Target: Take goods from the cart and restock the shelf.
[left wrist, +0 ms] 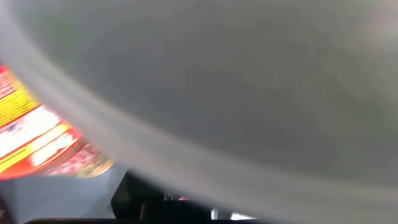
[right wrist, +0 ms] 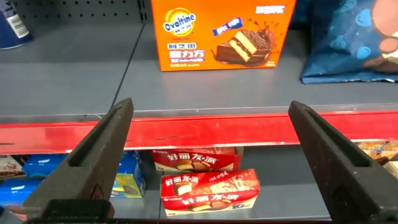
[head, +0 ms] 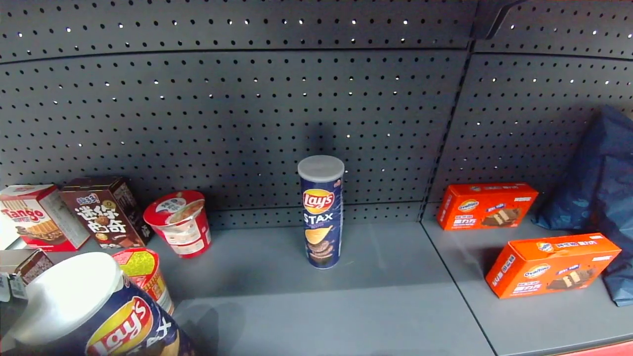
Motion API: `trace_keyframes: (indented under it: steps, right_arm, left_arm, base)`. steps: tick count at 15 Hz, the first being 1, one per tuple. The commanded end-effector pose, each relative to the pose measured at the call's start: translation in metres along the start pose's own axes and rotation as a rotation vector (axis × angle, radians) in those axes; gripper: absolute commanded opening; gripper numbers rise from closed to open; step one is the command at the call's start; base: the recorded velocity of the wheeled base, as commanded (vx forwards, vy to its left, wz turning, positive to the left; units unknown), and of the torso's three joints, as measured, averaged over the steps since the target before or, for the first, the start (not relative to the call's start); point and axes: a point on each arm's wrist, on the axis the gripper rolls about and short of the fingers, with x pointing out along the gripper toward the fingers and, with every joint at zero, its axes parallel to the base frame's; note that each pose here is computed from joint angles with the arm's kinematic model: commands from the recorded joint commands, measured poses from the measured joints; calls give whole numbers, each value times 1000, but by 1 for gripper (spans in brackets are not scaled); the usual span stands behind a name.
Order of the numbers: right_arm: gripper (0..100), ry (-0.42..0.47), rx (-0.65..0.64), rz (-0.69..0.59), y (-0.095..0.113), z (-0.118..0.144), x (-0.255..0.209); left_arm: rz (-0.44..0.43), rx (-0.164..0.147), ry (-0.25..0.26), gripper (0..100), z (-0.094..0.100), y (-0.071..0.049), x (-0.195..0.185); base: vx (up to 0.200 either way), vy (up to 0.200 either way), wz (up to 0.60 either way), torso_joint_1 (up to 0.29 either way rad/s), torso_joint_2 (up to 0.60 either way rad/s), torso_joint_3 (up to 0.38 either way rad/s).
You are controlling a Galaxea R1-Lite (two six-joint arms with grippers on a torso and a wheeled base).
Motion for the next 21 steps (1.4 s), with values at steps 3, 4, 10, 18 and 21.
trace_keyframes:
  steps: [3,4,10,18,21]
  right_arm:
    - [100,1,0,1,0,0,0]
    - [100,1,0,1,0,0,0]
    - [100,1,0,1,0,0,0]
    - [100,1,-2,1,0,0,0]
    - [100,1,0,1,0,0,0]
  left_arm:
    - [-74,31,5,0,1,-7,1]
    - [-79,33,5,0,2,-8,2]
    - [-195,72,32,0,2,-19,6]
    - [-197,71,49,0,12,-19,17]
    - [-192,69,49,0,13,-19,17]
  base:
    - [0,0,0,0,0,0]
    - [0,0,0,0,0,0]
    - [0,0,0,0,0,0]
    - [0,0,75,1,0,1]
    - [0,0,0,0,0,0]
